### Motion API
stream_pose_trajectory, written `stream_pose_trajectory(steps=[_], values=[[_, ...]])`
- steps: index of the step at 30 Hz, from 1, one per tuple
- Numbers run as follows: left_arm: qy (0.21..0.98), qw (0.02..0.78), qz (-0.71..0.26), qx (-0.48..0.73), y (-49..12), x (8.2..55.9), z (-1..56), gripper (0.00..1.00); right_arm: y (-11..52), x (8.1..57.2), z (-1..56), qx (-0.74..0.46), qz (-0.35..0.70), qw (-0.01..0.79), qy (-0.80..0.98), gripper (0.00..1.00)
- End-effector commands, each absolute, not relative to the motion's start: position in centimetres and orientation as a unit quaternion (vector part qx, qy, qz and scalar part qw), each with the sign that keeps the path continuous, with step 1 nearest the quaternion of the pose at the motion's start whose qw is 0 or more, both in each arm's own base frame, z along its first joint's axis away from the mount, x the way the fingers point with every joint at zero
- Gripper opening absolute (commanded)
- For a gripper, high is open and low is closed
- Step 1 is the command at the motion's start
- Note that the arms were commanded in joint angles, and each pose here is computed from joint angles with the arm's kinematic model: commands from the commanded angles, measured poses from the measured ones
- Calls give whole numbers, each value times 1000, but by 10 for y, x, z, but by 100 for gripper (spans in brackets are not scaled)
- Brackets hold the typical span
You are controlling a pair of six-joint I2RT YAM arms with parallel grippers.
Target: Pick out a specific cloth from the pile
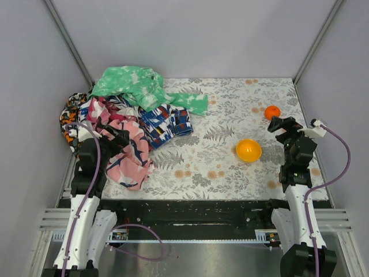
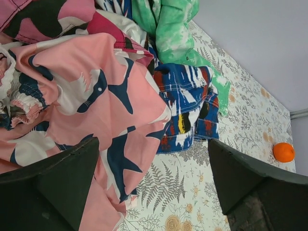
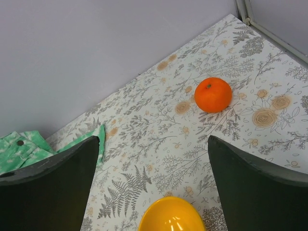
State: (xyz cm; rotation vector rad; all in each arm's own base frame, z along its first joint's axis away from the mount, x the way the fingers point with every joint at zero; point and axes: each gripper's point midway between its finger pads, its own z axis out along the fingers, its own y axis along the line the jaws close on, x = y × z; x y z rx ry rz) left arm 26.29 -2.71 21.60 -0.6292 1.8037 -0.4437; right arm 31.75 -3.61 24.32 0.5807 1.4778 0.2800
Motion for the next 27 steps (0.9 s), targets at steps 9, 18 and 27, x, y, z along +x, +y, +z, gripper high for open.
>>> stream_pose_trajectory(steps=[9, 18, 27], values=[[811, 483, -162, -288, -28, 301, 183, 99, -11, 312, 277, 202, 186, 733, 622, 99], [892, 409, -126, -149, -92, 373, 135, 99, -11, 316, 271, 198, 182, 728, 631, 100], [930, 334, -74, -138, -123, 437, 71, 99, -15, 317, 267, 205, 172, 730, 628, 99]])
